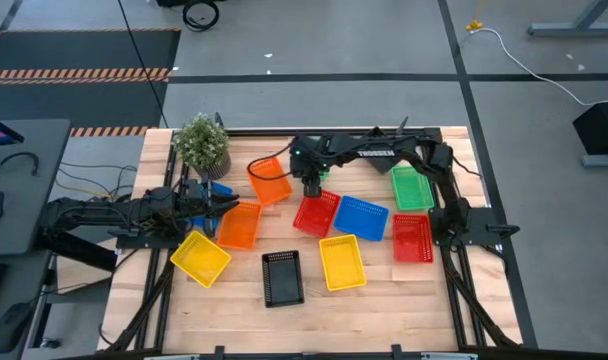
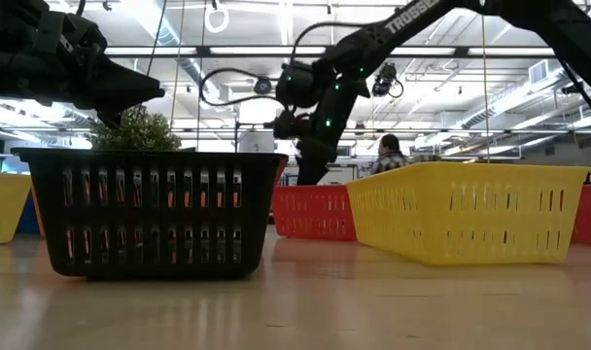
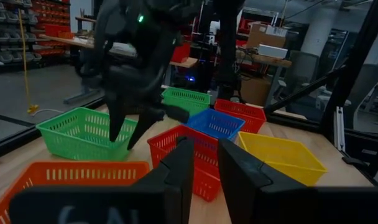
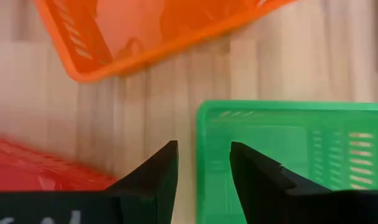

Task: Stack baskets by color
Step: Prepare the bins on the table

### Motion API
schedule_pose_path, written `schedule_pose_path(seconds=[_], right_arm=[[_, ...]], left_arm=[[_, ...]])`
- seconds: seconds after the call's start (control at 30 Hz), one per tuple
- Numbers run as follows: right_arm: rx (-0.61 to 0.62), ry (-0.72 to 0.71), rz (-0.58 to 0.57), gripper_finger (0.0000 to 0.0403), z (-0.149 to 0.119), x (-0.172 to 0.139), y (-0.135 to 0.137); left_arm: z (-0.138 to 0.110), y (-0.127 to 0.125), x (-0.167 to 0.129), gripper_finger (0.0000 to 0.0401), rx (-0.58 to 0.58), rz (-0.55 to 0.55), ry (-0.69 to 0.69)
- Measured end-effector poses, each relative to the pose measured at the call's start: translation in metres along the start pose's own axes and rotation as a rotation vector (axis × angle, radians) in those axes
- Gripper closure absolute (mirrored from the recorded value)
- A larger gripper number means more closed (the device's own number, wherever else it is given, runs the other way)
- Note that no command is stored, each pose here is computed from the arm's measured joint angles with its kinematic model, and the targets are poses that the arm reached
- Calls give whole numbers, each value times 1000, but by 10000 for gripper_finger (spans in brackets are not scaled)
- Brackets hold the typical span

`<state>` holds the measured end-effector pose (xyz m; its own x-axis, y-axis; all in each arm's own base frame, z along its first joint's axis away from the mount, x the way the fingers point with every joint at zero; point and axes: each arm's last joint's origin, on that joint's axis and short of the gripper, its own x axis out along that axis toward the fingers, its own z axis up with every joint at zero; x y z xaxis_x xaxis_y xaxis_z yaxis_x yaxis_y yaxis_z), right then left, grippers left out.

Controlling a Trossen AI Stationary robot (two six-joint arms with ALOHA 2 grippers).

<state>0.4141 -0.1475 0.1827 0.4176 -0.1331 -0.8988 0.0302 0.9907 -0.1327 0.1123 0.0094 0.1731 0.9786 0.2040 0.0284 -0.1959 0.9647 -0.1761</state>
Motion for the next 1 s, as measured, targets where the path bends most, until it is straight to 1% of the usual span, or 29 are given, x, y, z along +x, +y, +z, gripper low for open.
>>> schedule_pose_path(seconds=[0.1, 0.2, 0.27, 0.4, 0.43, 0.6, 0.7, 0.83, 1.0], right_arm=[[-20, 35, 16, 268, -4, 14, 1], [-27, 58, 25, 293, -7, 19, 2], [-28, 88, 35, 318, -10, 19, 3], [-19, 108, 34, 384, -11, 12, 3], [-21, 102, 27, 392, -10, 8, 3], [-10, 121, -2, 390, -10, -10, 4], [-39, 115, 6, 397, -9, -19, 8], [-63, 154, 19, 397, -21, -13, 7], [4, 186, 1, 398, -38, -6, -11]], left_arm=[[0, 0, 0, 327, 0, 0, 0], [0, 0, 0, 325, 0, 0, 0], [0, 0, 0, 323, -1, 0, 0], [0, 0, 0, 322, -7, 0, 0], [0, 0, 0, 323, -16, 0, 2], [-1, 0, 0, 329, -24, 2, 14], [-2, 0, 0, 329, -24, 3, 14], [-3, 0, 0, 325, -22, 5, 26], [-6, 1, 0, 325, -18, 10, 55]])
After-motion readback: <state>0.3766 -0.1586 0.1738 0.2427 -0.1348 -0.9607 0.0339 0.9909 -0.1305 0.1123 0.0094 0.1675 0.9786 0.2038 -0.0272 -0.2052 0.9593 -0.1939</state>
